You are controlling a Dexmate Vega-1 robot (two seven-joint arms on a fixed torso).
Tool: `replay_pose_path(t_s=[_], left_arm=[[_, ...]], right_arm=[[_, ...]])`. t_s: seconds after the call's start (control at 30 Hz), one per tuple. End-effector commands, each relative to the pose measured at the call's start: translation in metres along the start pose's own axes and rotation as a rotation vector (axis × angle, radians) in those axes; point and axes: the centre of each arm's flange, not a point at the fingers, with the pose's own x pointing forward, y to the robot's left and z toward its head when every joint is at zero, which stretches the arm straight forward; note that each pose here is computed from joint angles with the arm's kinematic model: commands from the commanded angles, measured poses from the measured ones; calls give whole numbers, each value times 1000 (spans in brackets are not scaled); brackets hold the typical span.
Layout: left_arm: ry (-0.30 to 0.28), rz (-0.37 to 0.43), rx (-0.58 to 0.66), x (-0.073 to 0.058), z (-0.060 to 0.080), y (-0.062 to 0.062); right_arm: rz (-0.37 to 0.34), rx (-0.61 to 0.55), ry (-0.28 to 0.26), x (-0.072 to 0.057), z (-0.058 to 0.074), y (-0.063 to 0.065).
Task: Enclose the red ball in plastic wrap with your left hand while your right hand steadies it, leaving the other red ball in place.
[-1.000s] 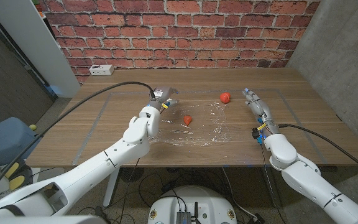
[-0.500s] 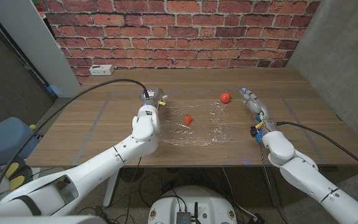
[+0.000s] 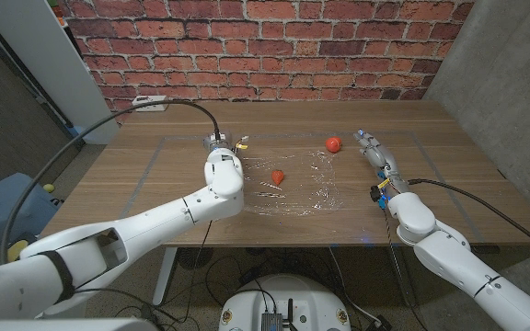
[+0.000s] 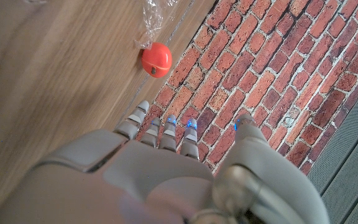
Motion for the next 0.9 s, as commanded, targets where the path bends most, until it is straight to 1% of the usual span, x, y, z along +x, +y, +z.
replay_pose_path(t_s=[0.03,0.33,0.57,0.77,0.9], left_arm=[[83,-118,190,12,6,12],[125,-234,301,21,10,17],[149,-307,353,28,12,13],[165,-324,363,33,12,10],[165,-303,359,34,13,8]], right_arm=[[4,6,-5,3,-1,-1],[-4,15,-2,4,-3,-1],[0,9,-6,4,-3,-1],[-3,12,-2,5,-3,-1],[0,8,-2,6,-3,-1]])
